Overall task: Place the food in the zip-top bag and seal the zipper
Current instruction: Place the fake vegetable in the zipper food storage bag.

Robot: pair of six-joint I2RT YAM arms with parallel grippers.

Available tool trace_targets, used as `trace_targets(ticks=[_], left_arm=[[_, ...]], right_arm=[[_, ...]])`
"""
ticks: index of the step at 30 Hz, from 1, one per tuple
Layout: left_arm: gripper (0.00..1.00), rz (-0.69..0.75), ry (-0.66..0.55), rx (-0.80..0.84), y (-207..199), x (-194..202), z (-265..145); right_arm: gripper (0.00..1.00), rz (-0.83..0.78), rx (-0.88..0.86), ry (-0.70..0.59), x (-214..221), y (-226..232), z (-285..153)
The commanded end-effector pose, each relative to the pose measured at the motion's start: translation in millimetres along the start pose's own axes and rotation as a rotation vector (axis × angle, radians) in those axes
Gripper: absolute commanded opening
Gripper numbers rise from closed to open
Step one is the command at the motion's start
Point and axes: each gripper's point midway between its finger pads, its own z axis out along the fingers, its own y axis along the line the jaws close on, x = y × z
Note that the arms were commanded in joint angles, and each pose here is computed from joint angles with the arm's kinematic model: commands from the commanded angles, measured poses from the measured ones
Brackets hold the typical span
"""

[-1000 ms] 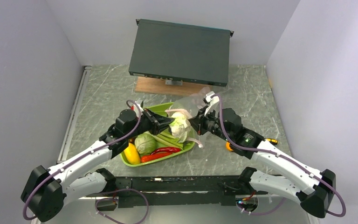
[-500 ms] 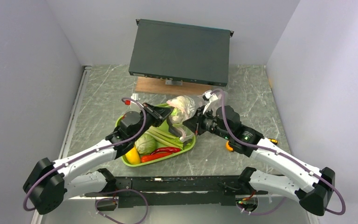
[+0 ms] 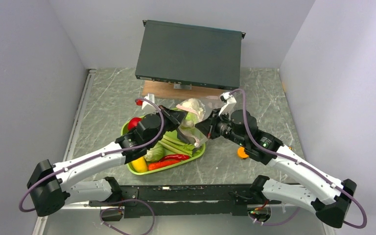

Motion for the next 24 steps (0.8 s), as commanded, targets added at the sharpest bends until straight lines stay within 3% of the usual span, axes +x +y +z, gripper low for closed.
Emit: trace_targets(ticks=[1,4,11,18,20,22,24], left_arm=[[0.00,-0.013,-0.098,-0.064,23.8,-15.3,-7.4],[0.00,-0.052,-0.134,0.099,3.7,-19.8,-12.5],[0.00,-0.019,-0.087,0.186,-30.3,-20.2,-16.5],[0.00,0.127,-0.005,0.097,-26.6,2.9,-4.3],[0.00,0.214,0.016,-0.033,-14.1,8.7,0.3],[0.08,0.281,0.056,-0.118,-4.0,15.6,-1.2],[0.34,0.308,0.072,-0.086,-10.9,18.2,-1.4]], right_arm=[[0.00,0.072,-0.087,-0.093,-30.6,28.2,-13.9],[0.00,0.112,-0.125,-0.091,-28.4,34.2,-13.9],[0.00,0.141,-0.120,-0.068,-22.0,32.9,-11.2],[0.00,0.153,-0.173,-0.041,-21.3,45.2,-3.7],[0.00,0.162,-0.166,-0.048,-23.2,45.0,-2.3],[0.00,0.167,-0.150,-0.064,-27.3,42.9,-2.0],[0.00,0.173,-0.130,-0.087,-32.7,40.1,-3.8]])
